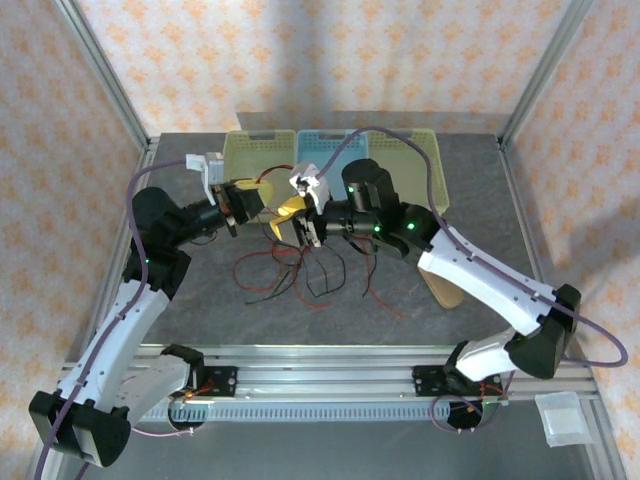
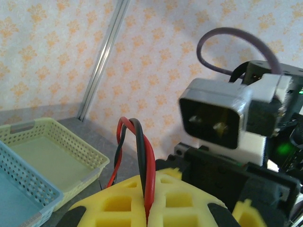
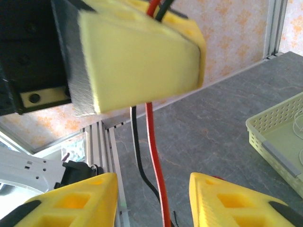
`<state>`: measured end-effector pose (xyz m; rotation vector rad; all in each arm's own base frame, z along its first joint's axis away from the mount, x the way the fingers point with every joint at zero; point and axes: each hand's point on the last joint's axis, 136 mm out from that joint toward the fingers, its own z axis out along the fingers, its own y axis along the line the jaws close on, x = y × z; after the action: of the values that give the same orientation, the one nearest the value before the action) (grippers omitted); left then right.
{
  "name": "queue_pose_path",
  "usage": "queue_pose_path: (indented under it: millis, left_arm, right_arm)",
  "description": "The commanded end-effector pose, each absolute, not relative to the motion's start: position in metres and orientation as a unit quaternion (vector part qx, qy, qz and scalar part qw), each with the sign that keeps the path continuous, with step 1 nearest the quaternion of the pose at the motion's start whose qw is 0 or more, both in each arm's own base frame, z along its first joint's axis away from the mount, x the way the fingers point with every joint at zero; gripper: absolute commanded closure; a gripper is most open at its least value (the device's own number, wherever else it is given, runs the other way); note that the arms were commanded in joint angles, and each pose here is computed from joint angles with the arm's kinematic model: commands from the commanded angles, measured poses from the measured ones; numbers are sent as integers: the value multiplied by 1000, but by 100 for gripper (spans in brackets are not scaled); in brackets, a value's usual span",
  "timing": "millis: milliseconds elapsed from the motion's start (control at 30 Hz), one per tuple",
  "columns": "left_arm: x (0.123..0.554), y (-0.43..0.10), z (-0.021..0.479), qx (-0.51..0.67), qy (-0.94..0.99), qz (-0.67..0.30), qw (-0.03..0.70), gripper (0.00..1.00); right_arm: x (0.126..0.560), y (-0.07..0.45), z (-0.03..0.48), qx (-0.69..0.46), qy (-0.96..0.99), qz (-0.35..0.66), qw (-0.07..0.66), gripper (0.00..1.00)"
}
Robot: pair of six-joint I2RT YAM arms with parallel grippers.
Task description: Untangle the cables
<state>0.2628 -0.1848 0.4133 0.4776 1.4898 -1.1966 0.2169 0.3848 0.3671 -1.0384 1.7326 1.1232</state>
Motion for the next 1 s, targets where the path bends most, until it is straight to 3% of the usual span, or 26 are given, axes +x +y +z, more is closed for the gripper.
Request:
queue_pose_path:
  millis: [0,333,567,700,733,767,833,967]
  left_arm:
    - [252,-190,433,229,602,-516,565,100]
    - [254,-190,427,228,606,-515,561,100]
    - [255,-191,425,228,607,-515,560,100]
    - [252,-191,428,230,599,-521,562,100]
    - [251,-192,429,230,595,-526,563,96]
    - [250,-191,431,227,591,-529,565,79]
    - [246,-190,434,219,580,-545,564,59]
    - [227,-193,443,233,535,-595,552,52]
  right_arm:
    - [212,390,388,-418,660,465,416,61]
    - [208,396,395,-426,644,485,410,79]
    - [208,396,399,-426,642,485,415,98]
    - [213,393,403,-415,645,479,427,100]
    - [215,391,406,-409,646,475,436,100]
    - [216,388,410,-401,646,472,446,100]
    - [220,381,419,-387,644,466,468,100]
    - [221,372,433,-371,637,459,496,100]
